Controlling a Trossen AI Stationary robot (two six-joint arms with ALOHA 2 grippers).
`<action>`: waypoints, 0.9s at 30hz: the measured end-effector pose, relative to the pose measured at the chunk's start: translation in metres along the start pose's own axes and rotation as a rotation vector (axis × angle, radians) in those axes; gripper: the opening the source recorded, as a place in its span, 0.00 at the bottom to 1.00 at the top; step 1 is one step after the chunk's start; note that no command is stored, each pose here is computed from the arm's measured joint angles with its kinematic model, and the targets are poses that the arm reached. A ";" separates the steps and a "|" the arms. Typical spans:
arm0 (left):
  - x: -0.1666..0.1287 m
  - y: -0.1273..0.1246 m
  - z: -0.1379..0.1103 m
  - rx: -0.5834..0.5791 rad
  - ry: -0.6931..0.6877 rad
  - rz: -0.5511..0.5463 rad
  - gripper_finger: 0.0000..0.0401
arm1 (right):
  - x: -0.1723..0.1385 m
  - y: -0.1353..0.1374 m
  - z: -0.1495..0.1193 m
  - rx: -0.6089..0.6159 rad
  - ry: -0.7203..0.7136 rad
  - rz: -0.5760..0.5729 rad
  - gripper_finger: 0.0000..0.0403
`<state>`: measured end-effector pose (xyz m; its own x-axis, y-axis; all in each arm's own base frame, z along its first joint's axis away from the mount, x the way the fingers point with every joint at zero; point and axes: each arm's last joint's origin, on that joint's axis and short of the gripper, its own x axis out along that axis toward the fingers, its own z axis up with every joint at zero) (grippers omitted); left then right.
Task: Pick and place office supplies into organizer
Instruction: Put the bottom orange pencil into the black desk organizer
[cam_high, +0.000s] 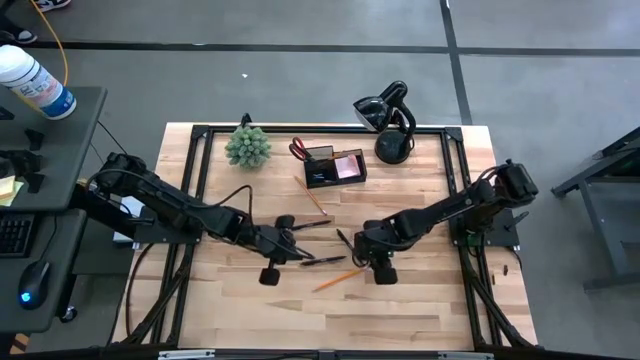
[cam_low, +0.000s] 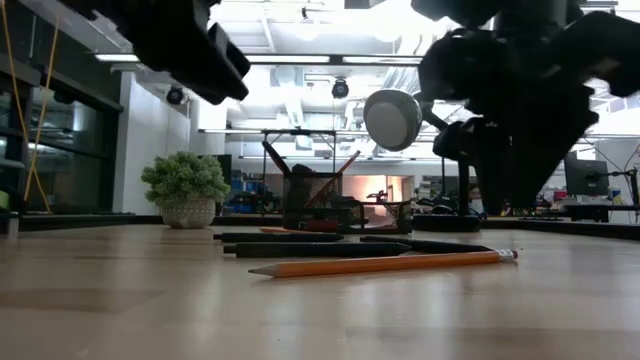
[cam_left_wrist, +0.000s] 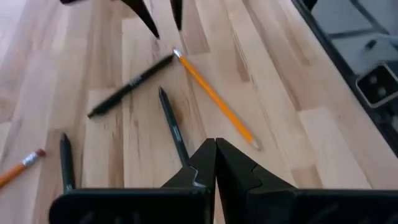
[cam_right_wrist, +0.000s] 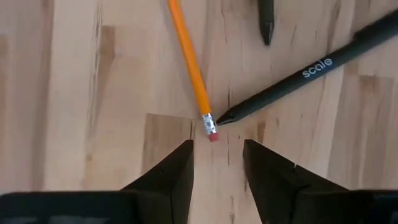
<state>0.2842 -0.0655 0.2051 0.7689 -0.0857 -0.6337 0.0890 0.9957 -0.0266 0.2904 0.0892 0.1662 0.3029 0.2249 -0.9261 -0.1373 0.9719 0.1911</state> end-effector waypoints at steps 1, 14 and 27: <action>0.000 0.000 0.001 -0.001 -0.010 0.001 0.00 | 0.000 0.001 0.000 -0.024 -0.004 -0.014 0.33; 0.000 0.001 0.002 -0.006 -0.028 0.044 0.00 | 0.018 0.005 -0.001 -0.108 0.037 0.005 0.33; 0.000 0.001 0.002 0.033 -0.023 0.052 0.00 | 0.029 0.005 -0.002 -0.095 0.059 -0.016 0.24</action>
<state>0.2855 -0.0642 0.2066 0.7871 -0.0347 -0.6158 0.0688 0.9971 0.0318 0.2963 0.1008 0.1394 0.2506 0.2023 -0.9467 -0.2226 0.9638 0.1470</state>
